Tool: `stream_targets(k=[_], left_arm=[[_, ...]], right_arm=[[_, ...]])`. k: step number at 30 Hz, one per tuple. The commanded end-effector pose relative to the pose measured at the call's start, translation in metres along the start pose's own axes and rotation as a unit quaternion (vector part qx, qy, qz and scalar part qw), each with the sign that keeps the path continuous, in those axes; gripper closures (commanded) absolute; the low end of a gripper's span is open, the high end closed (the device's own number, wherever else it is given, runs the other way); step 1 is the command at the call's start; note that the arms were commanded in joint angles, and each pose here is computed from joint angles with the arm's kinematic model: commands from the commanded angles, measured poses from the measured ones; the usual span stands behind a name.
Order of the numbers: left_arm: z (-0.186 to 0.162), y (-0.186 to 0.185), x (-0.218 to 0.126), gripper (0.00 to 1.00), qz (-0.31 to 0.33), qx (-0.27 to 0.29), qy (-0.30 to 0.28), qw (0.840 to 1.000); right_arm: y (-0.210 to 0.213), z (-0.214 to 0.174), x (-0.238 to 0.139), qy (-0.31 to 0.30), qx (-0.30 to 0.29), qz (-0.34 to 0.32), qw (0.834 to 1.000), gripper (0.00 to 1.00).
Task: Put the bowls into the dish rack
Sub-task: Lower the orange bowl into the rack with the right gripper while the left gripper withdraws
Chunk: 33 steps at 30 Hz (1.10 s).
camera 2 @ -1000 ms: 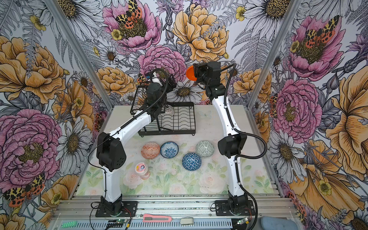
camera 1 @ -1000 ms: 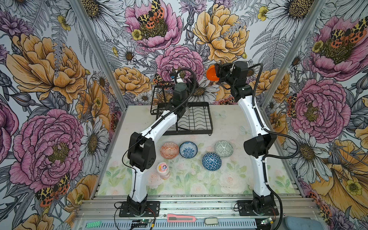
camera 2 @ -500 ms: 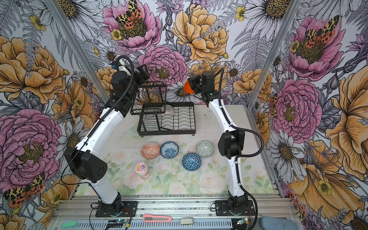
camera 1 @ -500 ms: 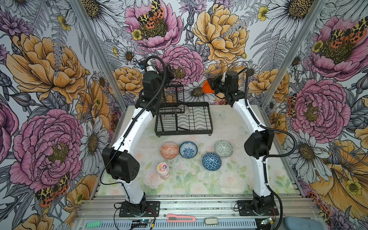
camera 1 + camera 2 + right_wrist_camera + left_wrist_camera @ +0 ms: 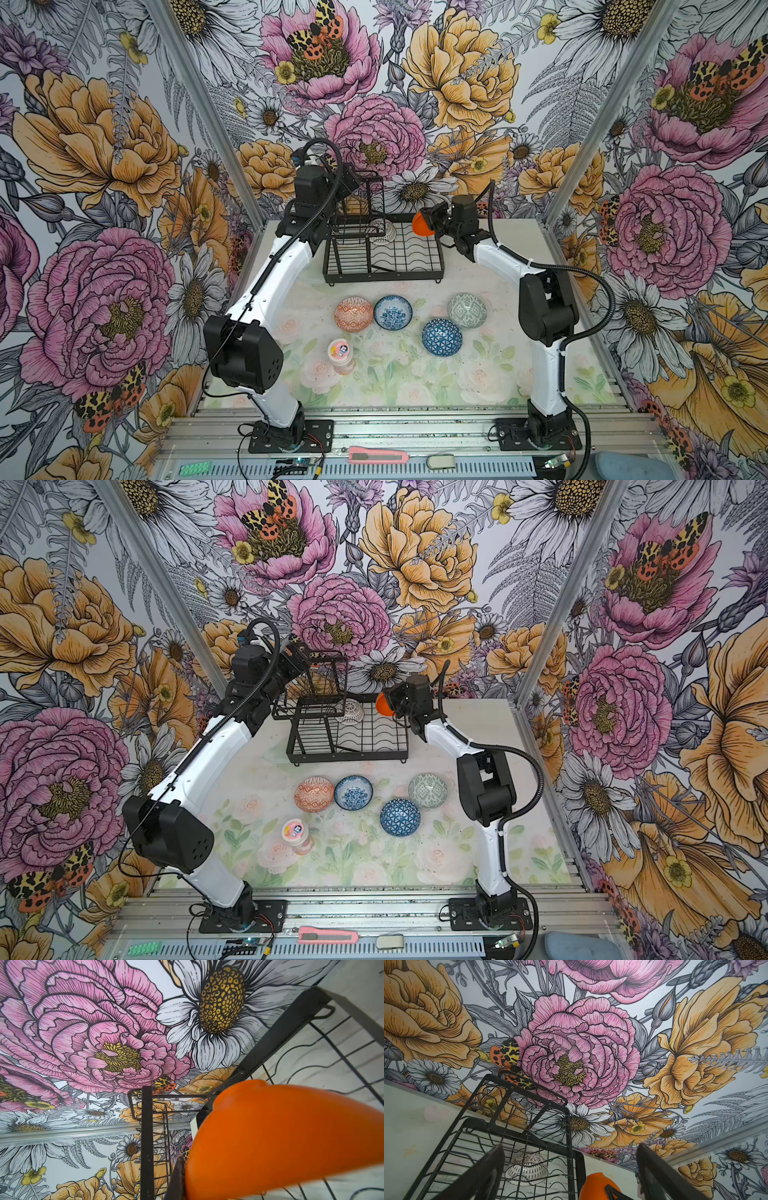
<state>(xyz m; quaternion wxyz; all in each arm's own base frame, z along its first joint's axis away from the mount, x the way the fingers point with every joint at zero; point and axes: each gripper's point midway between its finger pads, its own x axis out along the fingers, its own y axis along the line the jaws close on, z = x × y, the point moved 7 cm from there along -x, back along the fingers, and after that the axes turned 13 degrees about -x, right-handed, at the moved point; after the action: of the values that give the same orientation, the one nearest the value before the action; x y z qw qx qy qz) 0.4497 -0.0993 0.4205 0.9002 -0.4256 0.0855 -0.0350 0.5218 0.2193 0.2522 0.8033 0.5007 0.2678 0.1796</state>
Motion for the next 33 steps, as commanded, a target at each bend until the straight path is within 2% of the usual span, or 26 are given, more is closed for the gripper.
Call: stream_targets(k=[1,20,33], left_arm=[[0.009,-0.004,-0.022,0.01,-0.016,-0.022,0.013,1.000],[-0.010,0.015,-0.050,0.01,-0.004,-0.051,0.065,0.997],[-0.014,0.021,-0.062,0.01,0.002,-0.052,0.069,0.996]], right_arm=[[0.049,0.011,-0.019,-0.059,-0.007,0.091,0.994,1.00],[0.029,-0.058,0.024,-0.024,0.012,0.089,0.996,1.00],[0.006,-0.083,0.036,-0.030,0.058,0.090,0.994,1.00]])
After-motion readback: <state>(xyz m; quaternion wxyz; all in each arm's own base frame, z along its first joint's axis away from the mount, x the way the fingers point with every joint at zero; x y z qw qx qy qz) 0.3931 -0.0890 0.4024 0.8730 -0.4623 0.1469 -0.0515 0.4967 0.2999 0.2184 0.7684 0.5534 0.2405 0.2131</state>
